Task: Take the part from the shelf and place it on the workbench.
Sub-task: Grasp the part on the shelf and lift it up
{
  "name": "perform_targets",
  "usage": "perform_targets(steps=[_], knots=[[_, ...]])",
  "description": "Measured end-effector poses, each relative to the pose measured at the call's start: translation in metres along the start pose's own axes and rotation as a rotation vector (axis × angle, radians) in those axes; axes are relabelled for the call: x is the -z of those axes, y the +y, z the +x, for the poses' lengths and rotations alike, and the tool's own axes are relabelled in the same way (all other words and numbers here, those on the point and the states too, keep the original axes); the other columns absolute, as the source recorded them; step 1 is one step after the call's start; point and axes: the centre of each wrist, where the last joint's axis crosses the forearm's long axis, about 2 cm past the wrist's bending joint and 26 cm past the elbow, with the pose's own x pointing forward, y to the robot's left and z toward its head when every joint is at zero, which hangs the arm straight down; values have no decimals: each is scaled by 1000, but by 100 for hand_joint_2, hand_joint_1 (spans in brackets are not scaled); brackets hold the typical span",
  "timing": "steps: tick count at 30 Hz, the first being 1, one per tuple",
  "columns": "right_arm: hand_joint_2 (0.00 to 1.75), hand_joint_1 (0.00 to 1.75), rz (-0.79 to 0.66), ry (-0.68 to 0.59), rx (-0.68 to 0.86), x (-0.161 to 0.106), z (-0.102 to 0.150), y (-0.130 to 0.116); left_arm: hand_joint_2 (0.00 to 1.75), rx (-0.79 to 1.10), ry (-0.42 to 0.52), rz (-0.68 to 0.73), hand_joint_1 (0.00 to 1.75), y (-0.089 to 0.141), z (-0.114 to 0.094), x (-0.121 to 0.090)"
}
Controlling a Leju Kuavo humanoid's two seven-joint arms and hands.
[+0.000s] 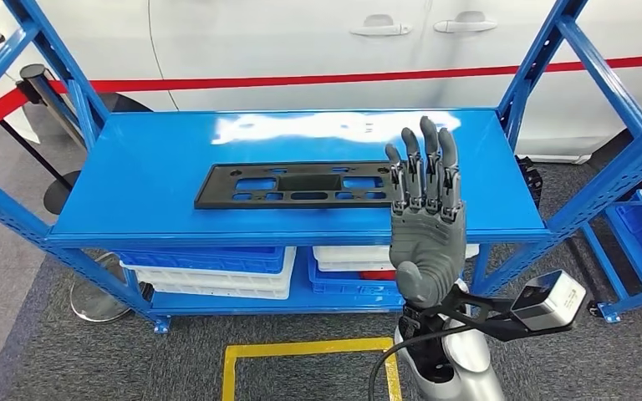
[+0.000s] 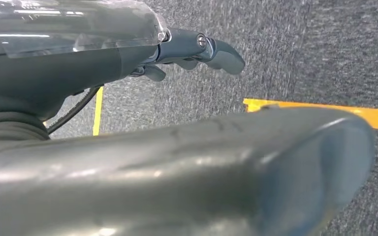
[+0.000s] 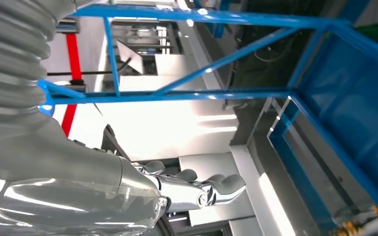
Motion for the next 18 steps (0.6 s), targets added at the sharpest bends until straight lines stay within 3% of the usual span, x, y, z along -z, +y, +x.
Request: perform_targets(steps=[2, 18], knots=[[0, 0, 4, -4, -2, 0, 0, 0, 0, 1, -2, 2, 0, 1, 1, 0], [0, 0, 12, -32, -41, 8, 6, 1, 0, 17, -1, 1, 0, 0, 4, 0]])
